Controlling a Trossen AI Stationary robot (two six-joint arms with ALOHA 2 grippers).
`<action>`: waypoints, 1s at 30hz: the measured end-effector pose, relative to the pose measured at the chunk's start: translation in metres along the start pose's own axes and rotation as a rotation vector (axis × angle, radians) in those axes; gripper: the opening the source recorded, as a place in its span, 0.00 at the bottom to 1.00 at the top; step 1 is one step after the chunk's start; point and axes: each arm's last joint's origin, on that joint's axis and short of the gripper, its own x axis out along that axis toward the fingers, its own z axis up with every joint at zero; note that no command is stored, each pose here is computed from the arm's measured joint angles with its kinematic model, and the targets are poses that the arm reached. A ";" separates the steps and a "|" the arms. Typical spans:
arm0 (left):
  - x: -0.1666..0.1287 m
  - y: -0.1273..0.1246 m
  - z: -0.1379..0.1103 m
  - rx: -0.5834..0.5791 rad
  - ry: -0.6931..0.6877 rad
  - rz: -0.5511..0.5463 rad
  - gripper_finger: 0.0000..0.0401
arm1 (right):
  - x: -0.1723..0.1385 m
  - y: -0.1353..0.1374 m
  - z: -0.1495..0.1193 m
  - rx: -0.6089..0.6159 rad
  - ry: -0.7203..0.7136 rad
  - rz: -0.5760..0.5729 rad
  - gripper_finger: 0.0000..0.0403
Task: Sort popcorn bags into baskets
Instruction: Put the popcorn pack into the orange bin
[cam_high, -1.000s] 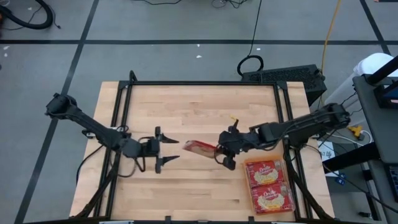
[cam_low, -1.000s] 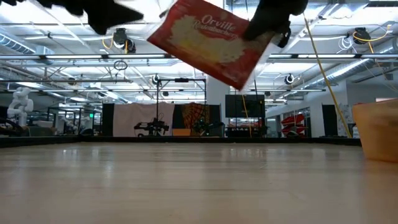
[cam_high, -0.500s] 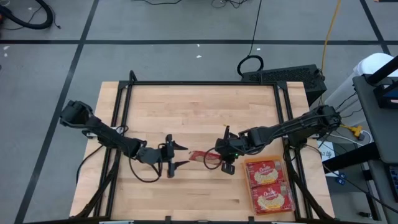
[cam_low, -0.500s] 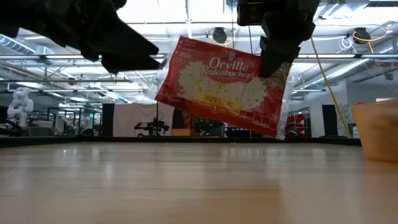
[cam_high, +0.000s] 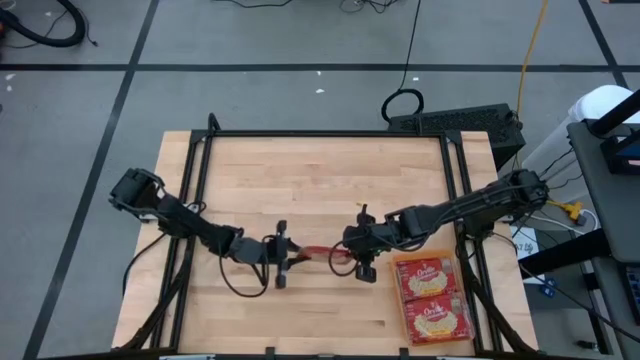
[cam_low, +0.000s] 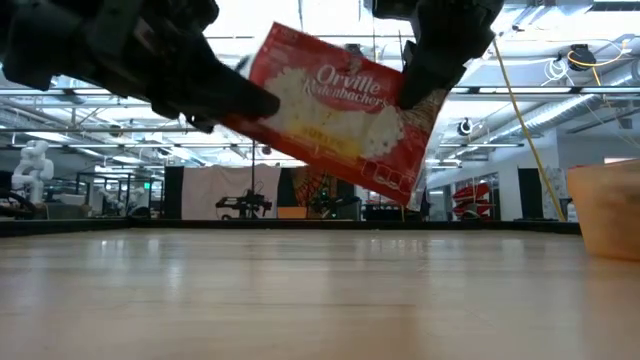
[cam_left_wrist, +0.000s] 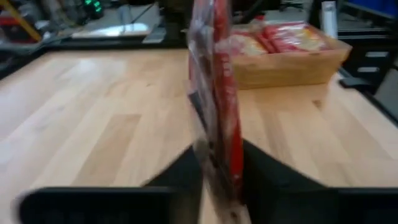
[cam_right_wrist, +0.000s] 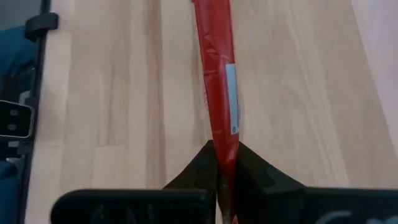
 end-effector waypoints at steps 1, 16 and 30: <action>0.000 0.001 -0.001 -0.012 0.011 0.011 0.16 | 0.000 0.000 0.000 0.003 0.003 -0.003 0.03; -0.062 0.011 0.005 -0.001 0.089 0.002 0.04 | -0.048 0.029 -0.007 -0.041 -0.222 -0.140 0.41; -0.087 0.008 -0.020 -0.081 -0.199 0.024 0.04 | -0.018 0.046 0.020 -0.147 -0.526 -0.237 0.44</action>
